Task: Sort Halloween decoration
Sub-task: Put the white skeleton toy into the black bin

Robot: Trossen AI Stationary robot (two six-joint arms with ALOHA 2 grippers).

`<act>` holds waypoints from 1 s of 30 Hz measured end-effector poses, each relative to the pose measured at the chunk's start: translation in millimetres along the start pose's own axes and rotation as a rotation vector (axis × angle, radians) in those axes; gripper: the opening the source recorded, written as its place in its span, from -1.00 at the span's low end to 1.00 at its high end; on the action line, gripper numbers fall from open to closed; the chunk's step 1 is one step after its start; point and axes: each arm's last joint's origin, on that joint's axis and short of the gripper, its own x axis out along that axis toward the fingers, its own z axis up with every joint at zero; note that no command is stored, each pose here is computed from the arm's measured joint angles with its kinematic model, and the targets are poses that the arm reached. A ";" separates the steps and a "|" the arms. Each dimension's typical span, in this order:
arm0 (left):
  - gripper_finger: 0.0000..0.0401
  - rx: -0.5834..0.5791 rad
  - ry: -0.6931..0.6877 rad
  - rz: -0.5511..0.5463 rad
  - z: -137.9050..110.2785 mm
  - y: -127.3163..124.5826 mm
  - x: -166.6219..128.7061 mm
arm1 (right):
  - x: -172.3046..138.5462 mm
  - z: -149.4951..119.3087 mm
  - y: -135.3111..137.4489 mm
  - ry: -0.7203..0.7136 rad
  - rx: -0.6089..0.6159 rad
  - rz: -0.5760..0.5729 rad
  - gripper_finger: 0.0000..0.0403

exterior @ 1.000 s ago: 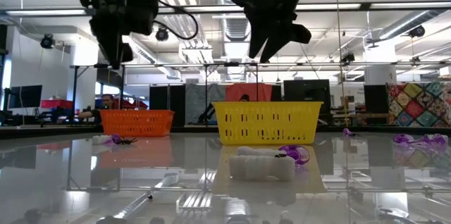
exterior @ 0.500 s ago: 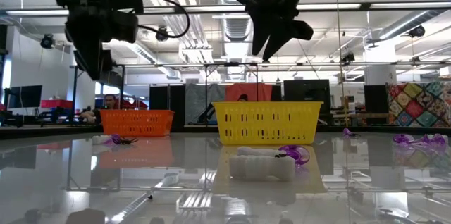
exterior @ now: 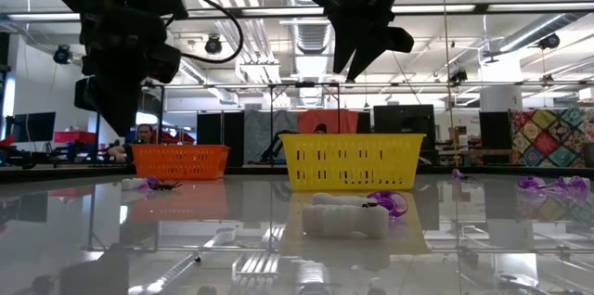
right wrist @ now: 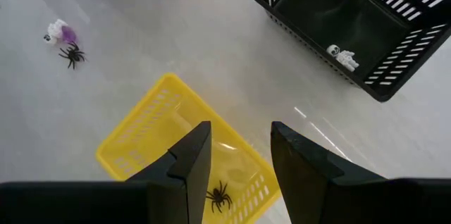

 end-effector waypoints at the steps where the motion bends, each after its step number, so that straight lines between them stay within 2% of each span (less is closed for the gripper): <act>1: -0.50 -0.019 0.006 0.005 0.0 -0.8 1.4 | 0.0 0.0 0.0 0.000 0.000 0.000 -0.32; 11: -0.50 -0.033 -0.019 -0.006 10.2 -13.6 25.7 | 0.0 -1.5 -1.1 0.014 -0.033 -0.013 -0.32; 19: -0.50 -0.017 0.040 0.041 8.0 -15.1 42.9 | -0.9 -11.3 -4.8 0.094 -0.060 -0.074 -0.32; 30: -0.50 -0.063 0.067 0.109 9.1 -11.2 57.5 | -1.4 -16.2 1.2 0.096 -0.089 -0.065 -0.32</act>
